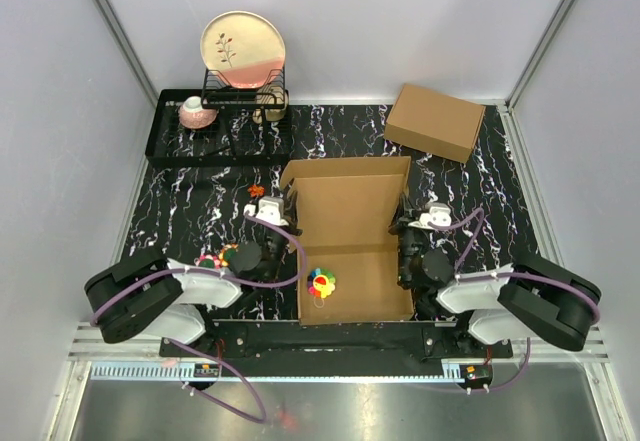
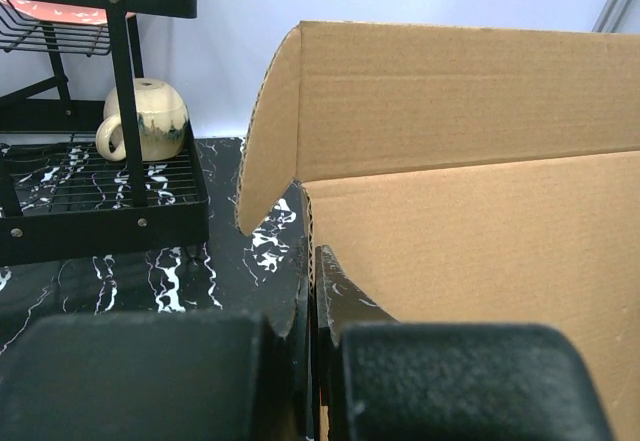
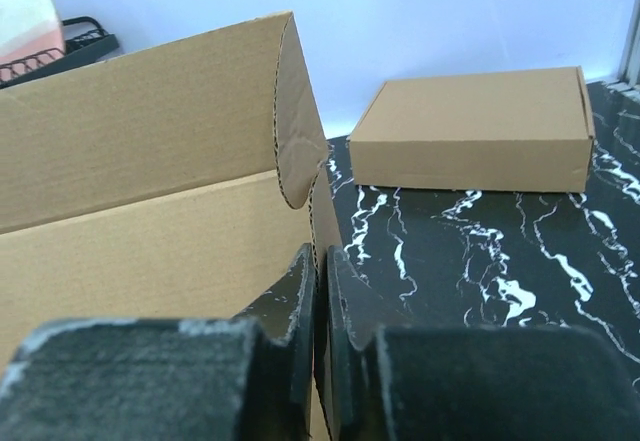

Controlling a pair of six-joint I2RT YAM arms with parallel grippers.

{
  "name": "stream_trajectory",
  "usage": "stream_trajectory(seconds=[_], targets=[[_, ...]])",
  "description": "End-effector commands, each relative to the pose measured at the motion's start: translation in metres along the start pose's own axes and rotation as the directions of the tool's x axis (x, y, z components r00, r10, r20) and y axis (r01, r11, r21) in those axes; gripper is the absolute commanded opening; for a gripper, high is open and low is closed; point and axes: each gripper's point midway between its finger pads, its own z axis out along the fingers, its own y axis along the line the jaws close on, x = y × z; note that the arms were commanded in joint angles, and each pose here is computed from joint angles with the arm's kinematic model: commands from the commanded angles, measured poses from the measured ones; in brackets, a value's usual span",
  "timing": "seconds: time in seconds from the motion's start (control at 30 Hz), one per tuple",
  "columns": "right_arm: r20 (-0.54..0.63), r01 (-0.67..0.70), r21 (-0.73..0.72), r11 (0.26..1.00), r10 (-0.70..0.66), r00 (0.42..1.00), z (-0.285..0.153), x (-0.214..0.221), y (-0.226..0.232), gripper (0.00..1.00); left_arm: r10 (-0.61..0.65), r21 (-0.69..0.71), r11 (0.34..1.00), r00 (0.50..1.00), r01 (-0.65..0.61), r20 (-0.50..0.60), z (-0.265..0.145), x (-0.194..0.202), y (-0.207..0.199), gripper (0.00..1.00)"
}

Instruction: Fold the paper box

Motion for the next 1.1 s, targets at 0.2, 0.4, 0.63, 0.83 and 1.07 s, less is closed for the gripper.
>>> stream_trajectory(seconds=[0.2,0.4,0.63,0.83,1.07], targets=[[-0.157,0.032,-0.078,0.996,-0.044,0.987,-0.033,0.028,0.007,0.36,-0.128,0.139,0.985,0.964,0.097,0.234,-0.010,-0.072,-0.030,0.00],[-0.099,0.056,-0.082,0.995,-0.064,0.993,-0.023,-0.010,0.016,0.42,-0.060,0.085,0.996,0.950,0.036,0.306,0.008,-0.096,-0.021,0.00],[-0.041,0.100,-0.087,0.991,-0.104,0.994,-0.008,-0.048,0.028,0.56,-0.043,0.031,0.999,0.929,0.034,0.367,0.029,-0.115,0.000,0.00],[-0.064,0.081,-0.111,0.991,-0.089,0.994,0.016,-0.072,0.036,0.59,-0.071,-0.020,0.996,0.917,0.086,0.393,0.059,-0.118,0.025,0.00],[-0.077,0.056,-0.107,0.993,-0.065,0.995,0.032,-0.107,0.032,0.65,-0.122,-0.032,0.989,0.914,0.146,0.387,0.084,-0.106,0.034,0.00]])
